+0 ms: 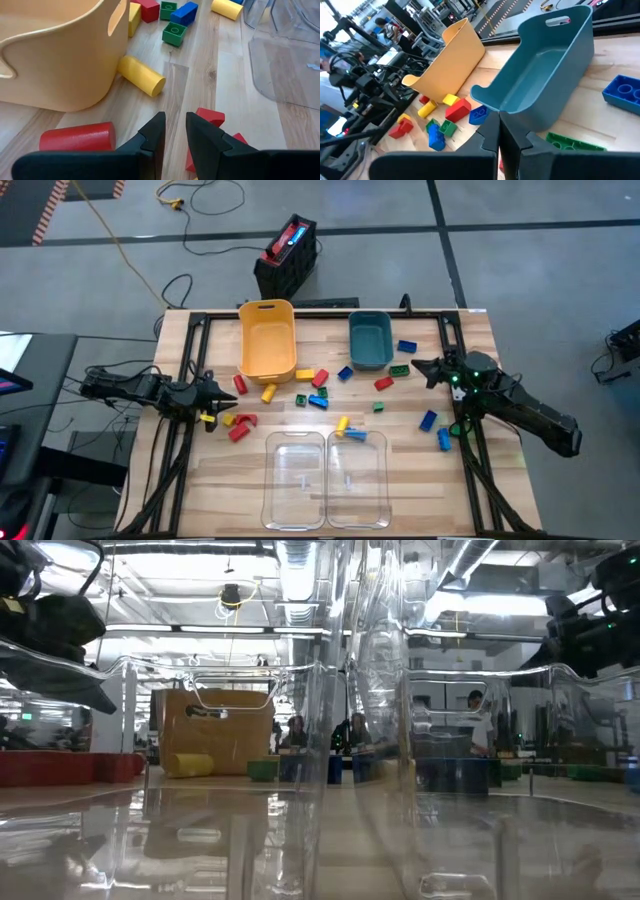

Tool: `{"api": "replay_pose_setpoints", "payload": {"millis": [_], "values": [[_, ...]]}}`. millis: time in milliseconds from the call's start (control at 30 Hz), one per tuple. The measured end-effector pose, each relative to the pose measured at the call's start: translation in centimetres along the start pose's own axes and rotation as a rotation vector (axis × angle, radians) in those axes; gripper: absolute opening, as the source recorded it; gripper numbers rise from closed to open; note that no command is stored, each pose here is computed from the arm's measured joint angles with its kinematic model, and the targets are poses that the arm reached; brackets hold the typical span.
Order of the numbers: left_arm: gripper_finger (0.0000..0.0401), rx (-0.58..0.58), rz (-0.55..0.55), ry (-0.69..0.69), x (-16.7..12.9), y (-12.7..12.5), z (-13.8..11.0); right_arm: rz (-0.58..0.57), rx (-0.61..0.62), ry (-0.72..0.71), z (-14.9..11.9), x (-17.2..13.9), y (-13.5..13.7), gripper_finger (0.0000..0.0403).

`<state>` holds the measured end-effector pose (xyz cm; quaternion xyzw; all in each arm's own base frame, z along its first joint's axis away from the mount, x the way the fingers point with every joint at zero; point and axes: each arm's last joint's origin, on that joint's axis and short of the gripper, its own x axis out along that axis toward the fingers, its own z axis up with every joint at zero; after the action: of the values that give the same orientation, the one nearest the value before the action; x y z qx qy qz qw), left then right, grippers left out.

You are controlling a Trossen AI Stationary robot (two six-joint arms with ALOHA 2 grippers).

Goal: Sort blocks
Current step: Put the red block into the yellow bin

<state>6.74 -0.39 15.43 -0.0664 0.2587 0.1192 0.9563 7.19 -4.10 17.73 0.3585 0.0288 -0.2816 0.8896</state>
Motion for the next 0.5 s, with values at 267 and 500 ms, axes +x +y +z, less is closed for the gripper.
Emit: {"api": "replay_pose_setpoints", "payload": {"millis": [267,500], "values": [[0.0073,-0.279,0.048,-0.37,-0.5,-0.3,3.3,0.025,-0.012,-0.029,0.3,0.0,0.2,0.0028],[0.0073,-0.336,-0.006,-0.514,-1.2,-0.5,4.8,0.047,-0.065,-0.023,0.3,0.0,0.4,0.0028]]}}
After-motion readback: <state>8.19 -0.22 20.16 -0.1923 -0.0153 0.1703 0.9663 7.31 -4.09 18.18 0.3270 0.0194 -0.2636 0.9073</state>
